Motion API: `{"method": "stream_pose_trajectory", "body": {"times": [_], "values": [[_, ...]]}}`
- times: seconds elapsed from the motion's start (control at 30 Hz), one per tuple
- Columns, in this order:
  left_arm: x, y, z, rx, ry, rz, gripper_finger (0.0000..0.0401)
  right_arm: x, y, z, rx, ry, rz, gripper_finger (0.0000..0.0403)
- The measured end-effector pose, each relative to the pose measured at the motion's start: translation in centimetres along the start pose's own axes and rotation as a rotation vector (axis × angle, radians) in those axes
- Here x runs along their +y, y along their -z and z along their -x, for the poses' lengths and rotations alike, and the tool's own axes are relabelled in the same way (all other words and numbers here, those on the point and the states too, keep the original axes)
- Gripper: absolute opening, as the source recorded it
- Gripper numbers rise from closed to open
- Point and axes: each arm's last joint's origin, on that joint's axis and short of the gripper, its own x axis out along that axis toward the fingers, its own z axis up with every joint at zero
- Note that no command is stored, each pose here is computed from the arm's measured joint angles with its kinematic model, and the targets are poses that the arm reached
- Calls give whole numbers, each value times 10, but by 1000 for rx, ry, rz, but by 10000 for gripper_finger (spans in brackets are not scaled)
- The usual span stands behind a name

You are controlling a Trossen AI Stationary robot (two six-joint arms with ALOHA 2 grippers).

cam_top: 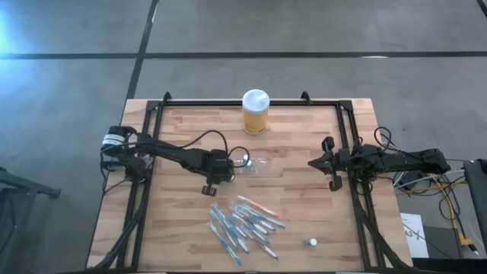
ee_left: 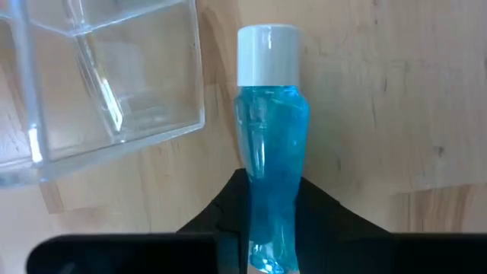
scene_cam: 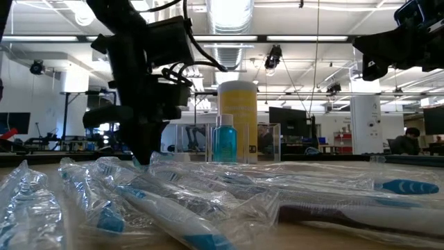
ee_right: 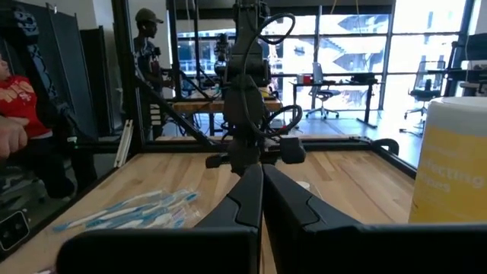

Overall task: Pick & Place toothbrushing station
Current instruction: Put the mouthwash into the transparent organizer

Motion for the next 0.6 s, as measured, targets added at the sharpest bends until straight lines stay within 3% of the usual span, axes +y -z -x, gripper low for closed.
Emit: {"method": "stream_pose_trajectory", "body": {"times": [0.23,0.4,0.6], "values": [[-4,0,7,-12,30,4,63,0,0,0,3,0,0,8],[-15,3,34,-78,70,0,63,0,0,0,4,0,0,8],[-33,9,86,-322,48,8,63,0,0,0,-2,-1,10,8]]}}
